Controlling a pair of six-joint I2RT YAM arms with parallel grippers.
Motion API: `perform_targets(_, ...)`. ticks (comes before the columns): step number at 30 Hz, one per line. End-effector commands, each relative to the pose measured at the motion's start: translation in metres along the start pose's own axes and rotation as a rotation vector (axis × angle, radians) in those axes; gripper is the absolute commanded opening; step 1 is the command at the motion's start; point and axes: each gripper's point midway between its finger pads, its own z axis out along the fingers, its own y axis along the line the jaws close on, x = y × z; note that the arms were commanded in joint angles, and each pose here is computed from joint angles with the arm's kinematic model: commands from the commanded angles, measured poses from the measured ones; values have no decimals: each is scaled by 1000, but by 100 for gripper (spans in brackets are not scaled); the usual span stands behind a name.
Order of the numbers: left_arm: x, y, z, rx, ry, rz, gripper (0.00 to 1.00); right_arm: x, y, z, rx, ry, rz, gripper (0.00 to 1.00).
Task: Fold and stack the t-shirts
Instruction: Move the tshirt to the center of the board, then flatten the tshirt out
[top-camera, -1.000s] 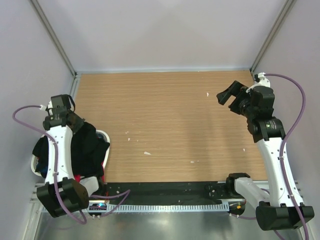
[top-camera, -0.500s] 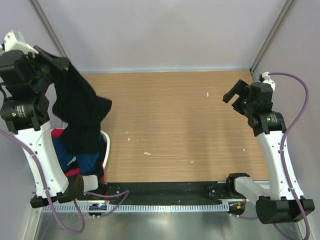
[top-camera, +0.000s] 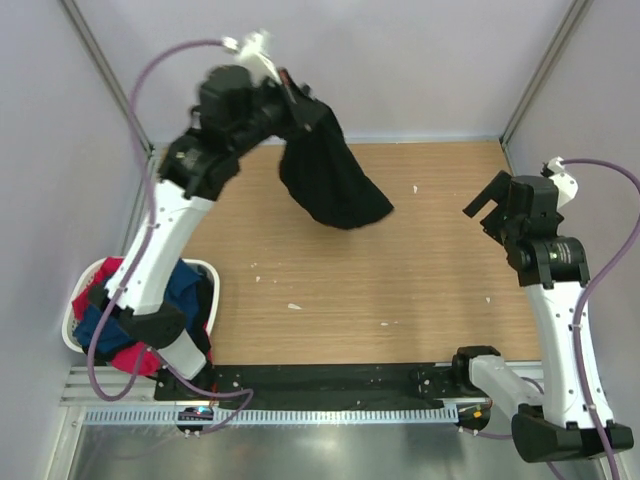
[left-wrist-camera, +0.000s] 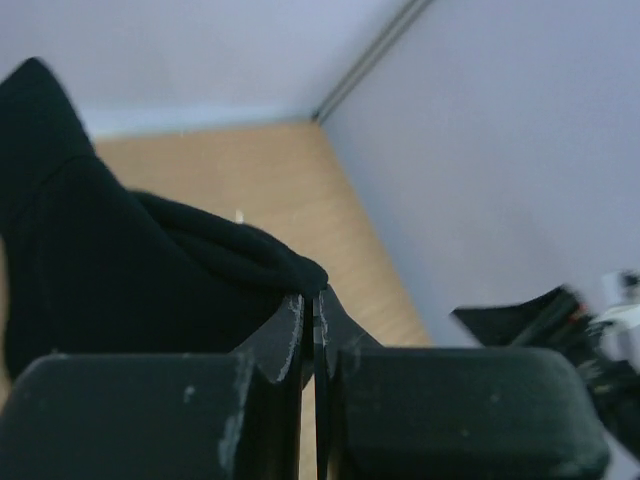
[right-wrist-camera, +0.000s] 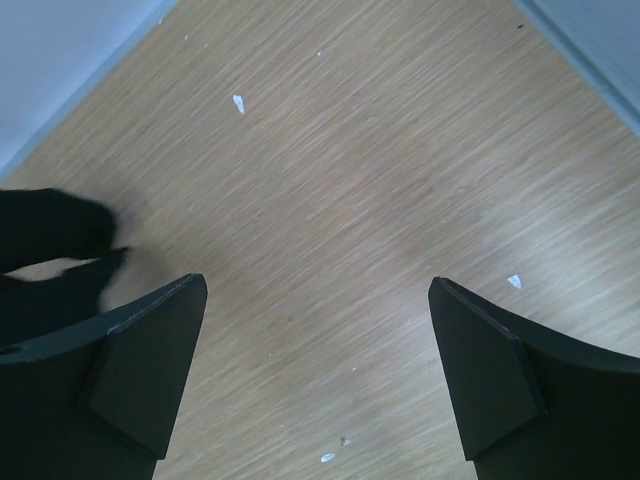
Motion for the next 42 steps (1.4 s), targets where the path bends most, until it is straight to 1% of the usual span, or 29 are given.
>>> perform_targets(1, 51, 9, 22, -75, 48, 60, 0, -19, -18, -28, 50, -93, 10, 100)
perform_targets(2, 73, 13, 25, -98, 88, 37, 0, -17, -20, -30, 49, -92, 2, 100)
perform_targets(3, 112, 44, 26, -189, 162, 26, 0, -14, -22, -31, 50, -86, -3, 100)
perform_targets(4, 130, 61, 25, -254, 176, -32, 0, -10, -24, -31, 48, -77, -4, 100)
perform_targets(5, 137, 79, 13, -330, 161, -61, 0, -5, -23, -31, 33, -60, -8, 100)
perform_targets(6, 190, 135, 0, -518, 236, -61, 0, 1, -22, -30, 23, -38, -18, 100)
perform_targets(8, 229, 168, -26, -617, 295, -143, 0, 18, -20, -24, 3, 31, -34, 100)
perform_targets(9, 252, 177, -39, -640, 357, -167, 0, 25, -19, -22, -3, 57, -40, 100)
perform_targets(10, 294, 202, -64, -714, 455, -173, 0, 37, -21, -16, -5, 97, -56, 99)
perform_targets(11, 310, 207, -75, -745, 481, -226, 3, 46, -20, -12, -17, 123, -69, 100)
perform_targets(12, 317, 209, -89, -752, 494, -250, 18, 55, -10, -9, -83, 162, -96, 100)
perform_targets(13, 344, 222, -110, -800, 552, -269, 28, 72, -11, 0, -96, 210, -123, 99)
perform_targets(14, 349, 225, -118, -815, 557, -285, 46, 82, -9, 7, -109, 252, -140, 100)
perform_targets(15, 354, 229, -129, -844, 570, -298, 95, 90, -5, 12, -131, 280, -156, 100)
perform_targets(16, 351, 230, -135, -851, 559, -295, 100, 103, -5, 18, -142, 329, -165, 100)
perform_targets(18, 346, 233, -146, -873, 558, -270, 100, 116, 3, 33, -150, 354, -186, 100)
perform_targets(20, 325, 229, -147, -869, 503, -242, 100, 123, 11, 49, -165, 352, -173, 100)
perform_targets(22, 311, 228, -151, -866, 480, -198, 100, 137, 24, 61, -198, 401, -157, 99)
perform_targets(23, 302, 228, -150, -867, 456, -177, 100, 131, 35, 70, -231, 367, -148, 99)
perform_targets(24, 297, 226, -146, -852, 443, -168, 100, 138, 38, 82, -224, 389, -146, 99)
perform_targets(26, 293, 227, -137, -818, 455, -119, 100, 131, 51, 101, -242, 347, -121, 97)
perform_targets(28, 283, 223, -115, -751, 438, -93, 100, 135, 56, 125, -212, 357, -115, 93)
perform_targets(31, 266, 234, -79, -769, 404, -60, 100, 142, 66, 161, -183, 385, -128, 85)
perform_targets(33, 280, 253, -58, -799, 489, -72, 98, 141, 80, 175, -224, 398, -142, 76)
perform_targets(34, 266, 246, -39, -764, 475, -75, 98, 146, 81, 183, -222, 420, -153, 75)
perform_targets(35, 271, 251, -30, -757, 508, -59, 97, 161, 74, 194, -188, 474, -178, 72)
perform_targets(37, 275, 259, -3, -755, 536, -44, 96, 160, 77, 204, -176, 478, -185, 65)
perform_targets(39, 287, 271, 13, -765, 572, -29, 95, 162, 73, 212, -148, 471, -193, 61)
perform_targets(42, 288, 266, 35, -715, 582, -35, 95, 162, 68, 215, -119, 465, -195, 61)
